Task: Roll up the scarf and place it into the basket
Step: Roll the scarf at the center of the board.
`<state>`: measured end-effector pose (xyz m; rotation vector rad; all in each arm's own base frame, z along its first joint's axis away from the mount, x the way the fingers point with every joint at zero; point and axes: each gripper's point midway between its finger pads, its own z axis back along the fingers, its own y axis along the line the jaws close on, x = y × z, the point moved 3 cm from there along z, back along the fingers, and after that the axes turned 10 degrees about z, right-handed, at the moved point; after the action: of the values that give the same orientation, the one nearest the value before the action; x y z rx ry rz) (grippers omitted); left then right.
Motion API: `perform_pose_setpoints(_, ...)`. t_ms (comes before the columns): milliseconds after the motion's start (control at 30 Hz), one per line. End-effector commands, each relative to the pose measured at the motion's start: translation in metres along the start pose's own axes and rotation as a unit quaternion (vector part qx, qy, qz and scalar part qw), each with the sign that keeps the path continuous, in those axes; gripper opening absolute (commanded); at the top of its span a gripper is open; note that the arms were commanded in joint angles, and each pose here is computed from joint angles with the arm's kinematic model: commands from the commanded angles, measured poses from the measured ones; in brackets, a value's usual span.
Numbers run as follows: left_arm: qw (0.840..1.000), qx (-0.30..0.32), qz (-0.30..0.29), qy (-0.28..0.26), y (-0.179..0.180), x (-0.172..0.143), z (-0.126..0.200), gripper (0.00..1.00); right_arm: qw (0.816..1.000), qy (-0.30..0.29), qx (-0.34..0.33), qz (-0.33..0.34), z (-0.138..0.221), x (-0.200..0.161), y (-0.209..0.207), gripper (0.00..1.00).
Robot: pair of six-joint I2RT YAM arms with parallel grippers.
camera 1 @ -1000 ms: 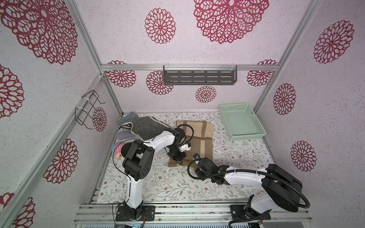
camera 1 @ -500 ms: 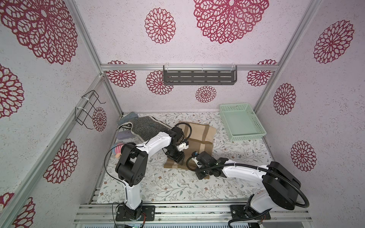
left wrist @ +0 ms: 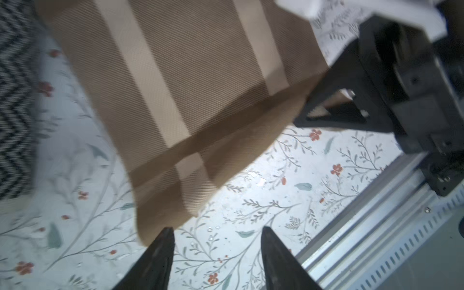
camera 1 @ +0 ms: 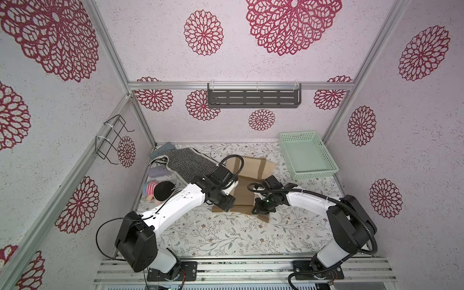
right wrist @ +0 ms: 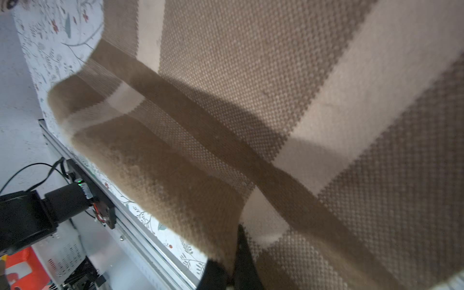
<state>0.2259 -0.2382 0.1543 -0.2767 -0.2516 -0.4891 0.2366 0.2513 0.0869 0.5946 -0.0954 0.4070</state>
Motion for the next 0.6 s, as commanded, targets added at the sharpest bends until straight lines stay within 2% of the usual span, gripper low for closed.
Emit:
perform_pose_setpoints(0, 1.000, -0.019, 0.008, -0.006, -0.027, -0.004, -0.017, 0.56, 1.000, 0.020, 0.022, 0.000, 0.005, 0.007, 0.007, 0.00)
perform_pose_setpoints(167, 0.999, -0.015, 0.036, -0.028, -0.028, 0.005, -0.040, 0.44, 0.999, 0.045, 0.018, 0.004, -0.002, 0.013, 0.001, 0.00)
perform_pose_setpoints(367, 0.998, -0.054, 0.031, 0.009, -0.039, -0.004, -0.056, 0.46, 0.998, 0.060, 0.025, -0.010, -0.003, 0.011, -0.011, 0.00)
perform_pose_setpoints(467, 0.998, -0.036, 0.035, 0.027, -0.031, -0.011, -0.069, 0.45, 0.998, 0.059, 0.027, -0.015, -0.002, 0.010, -0.015, 0.00)
perform_pose_setpoints(567, 0.998, 0.005, 0.062, 0.030, -0.008, -0.010, -0.078, 0.41, 0.997, 0.060, 0.035, -0.017, -0.003, 0.009, -0.015, 0.00)
